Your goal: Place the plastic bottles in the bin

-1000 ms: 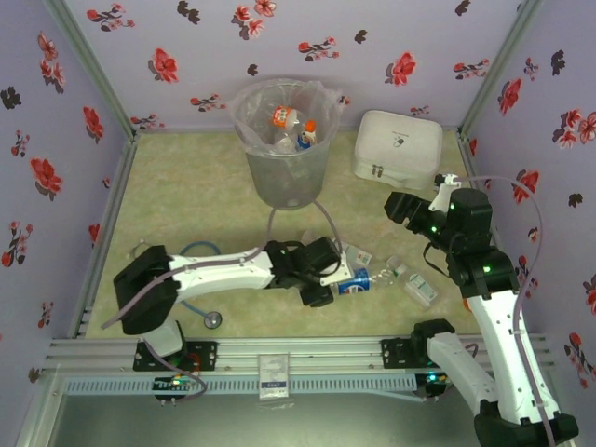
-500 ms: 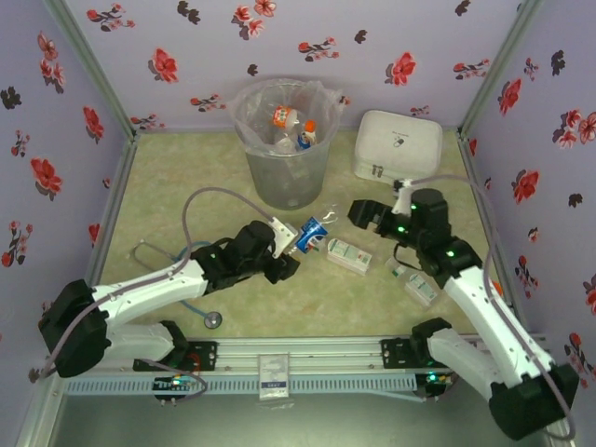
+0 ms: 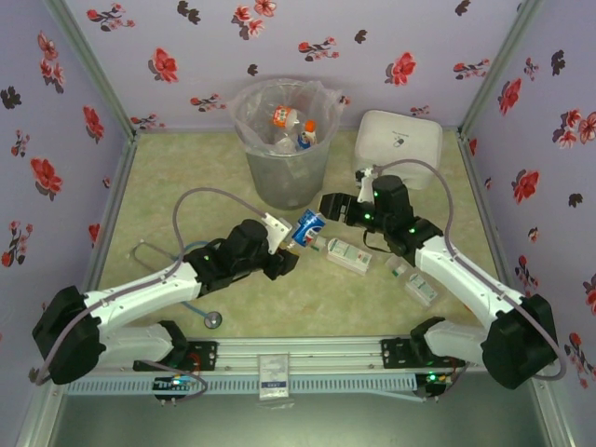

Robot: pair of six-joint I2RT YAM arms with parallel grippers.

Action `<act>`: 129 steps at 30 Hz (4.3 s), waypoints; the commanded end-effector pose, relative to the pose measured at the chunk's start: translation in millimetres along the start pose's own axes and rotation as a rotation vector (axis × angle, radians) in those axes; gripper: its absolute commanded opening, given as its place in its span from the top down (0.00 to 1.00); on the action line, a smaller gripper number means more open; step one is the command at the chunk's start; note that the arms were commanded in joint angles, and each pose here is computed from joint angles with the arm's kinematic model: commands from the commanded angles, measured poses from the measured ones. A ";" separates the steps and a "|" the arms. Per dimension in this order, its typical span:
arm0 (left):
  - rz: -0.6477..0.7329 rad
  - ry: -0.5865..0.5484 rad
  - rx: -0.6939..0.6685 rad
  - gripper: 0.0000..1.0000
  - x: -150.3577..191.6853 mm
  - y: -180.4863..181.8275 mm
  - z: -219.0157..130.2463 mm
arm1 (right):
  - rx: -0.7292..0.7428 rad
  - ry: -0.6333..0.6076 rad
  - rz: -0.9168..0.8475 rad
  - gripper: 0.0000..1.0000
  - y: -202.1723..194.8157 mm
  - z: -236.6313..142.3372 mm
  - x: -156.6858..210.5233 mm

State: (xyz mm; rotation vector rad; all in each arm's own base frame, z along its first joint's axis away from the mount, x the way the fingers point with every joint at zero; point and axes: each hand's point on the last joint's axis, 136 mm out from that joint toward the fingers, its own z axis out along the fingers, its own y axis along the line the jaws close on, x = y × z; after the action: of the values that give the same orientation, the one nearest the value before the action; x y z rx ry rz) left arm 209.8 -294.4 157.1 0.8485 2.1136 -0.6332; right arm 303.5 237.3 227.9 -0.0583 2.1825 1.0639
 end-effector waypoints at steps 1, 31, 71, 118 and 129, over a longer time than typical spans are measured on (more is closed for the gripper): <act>0.002 -0.081 0.055 0.58 -18.5 -10.5 -9.4 | -0.046 -0.072 -0.015 0.33 17.1 0.2 -23.9; -0.264 -0.206 -0.323 0.00 -3.1 93.1 -129.4 | -0.152 -0.665 -0.628 0.90 182.8 -98.3 -274.1; -0.310 -0.143 -0.306 0.00 -3.7 98.2 -102.2 | 0.034 0.291 -0.876 0.95 71.0 131.3 -128.2; -0.259 -0.044 -0.158 0.00 6.8 72.5 -77.0 | -0.071 -0.083 -0.513 0.54 115.1 161.7 -196.9; -0.067 0.002 -0.054 0.00 -13.1 32.0 -62.9 | -0.034 -0.085 -0.521 0.57 110.8 142.7 -191.1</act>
State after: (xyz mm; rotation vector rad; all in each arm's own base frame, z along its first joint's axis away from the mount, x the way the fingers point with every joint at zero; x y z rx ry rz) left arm 213.1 -218.9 183.8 0.6288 2.2174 -0.5997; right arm 496.6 380.1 322.6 -0.5931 1.9618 0.8200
